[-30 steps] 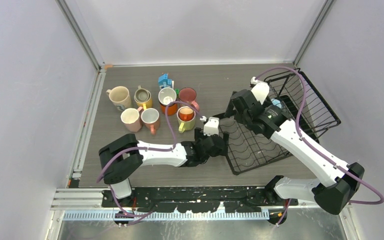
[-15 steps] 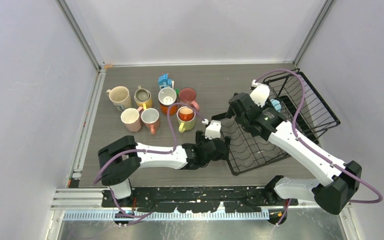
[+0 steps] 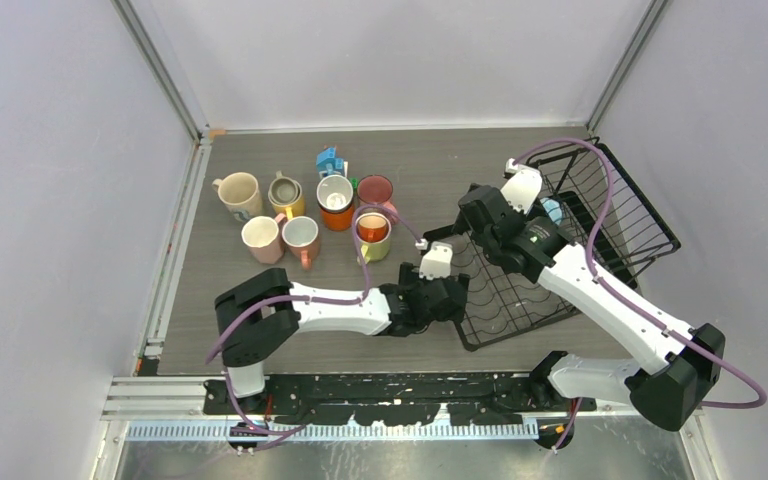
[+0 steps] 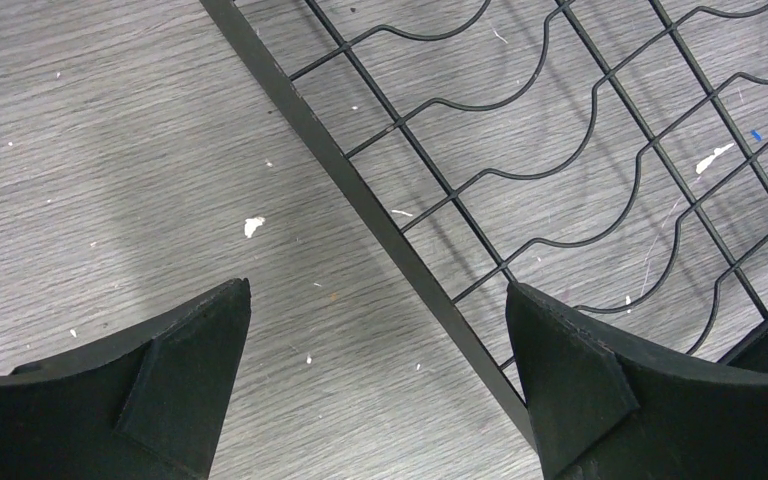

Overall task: Unload the cups from the dish rack
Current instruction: Move the dish rack to the center of the board, then move the cup to the dish rack.

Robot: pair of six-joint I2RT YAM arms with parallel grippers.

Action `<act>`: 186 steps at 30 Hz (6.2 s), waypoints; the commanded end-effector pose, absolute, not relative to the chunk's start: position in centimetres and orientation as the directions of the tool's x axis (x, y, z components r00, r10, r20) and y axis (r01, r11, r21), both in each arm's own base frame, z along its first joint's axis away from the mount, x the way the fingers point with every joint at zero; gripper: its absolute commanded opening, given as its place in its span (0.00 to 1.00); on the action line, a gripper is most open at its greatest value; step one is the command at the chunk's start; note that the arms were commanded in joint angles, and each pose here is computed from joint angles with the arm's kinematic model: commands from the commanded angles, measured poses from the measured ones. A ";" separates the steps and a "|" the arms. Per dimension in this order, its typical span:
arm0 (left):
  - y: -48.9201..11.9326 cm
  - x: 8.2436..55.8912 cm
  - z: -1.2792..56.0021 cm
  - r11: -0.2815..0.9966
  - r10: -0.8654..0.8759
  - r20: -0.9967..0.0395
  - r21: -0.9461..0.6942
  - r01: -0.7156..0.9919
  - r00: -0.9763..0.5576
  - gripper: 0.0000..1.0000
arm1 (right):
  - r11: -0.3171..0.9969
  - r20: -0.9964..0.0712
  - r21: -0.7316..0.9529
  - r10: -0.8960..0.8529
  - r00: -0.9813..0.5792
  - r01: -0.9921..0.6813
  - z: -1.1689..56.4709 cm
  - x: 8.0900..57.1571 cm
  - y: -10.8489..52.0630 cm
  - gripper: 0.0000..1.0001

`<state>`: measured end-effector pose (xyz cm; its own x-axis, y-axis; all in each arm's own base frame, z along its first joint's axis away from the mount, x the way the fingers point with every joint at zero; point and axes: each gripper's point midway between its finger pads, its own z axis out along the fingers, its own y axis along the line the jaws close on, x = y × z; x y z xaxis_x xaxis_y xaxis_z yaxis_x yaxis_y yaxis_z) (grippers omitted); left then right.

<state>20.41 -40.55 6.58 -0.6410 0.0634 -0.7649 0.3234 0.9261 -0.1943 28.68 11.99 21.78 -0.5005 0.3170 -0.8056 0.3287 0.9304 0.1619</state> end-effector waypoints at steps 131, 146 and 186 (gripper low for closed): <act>-28.9 15.4 19.2 0.777 -0.080 -0.858 -0.372 0.507 -0.507 1.00 | 0.656 -0.412 -0.748 -0.333 -0.848 0.106 11.7 34.2 4.4 1.00; -29.4 15.6 18.4 0.780 -0.074 -0.848 -0.377 0.499 -0.525 1.00 | 0.753 -0.441 -0.651 -0.272 -0.855 0.096 12.0 33.2 5.6 1.00; -30.2 15.5 17.2 0.779 -0.065 -0.829 -0.390 0.491 -0.556 1.00 | 0.909 -0.498 -0.414 -0.184 -0.847 0.046 12.9 30.4 11.9 1.00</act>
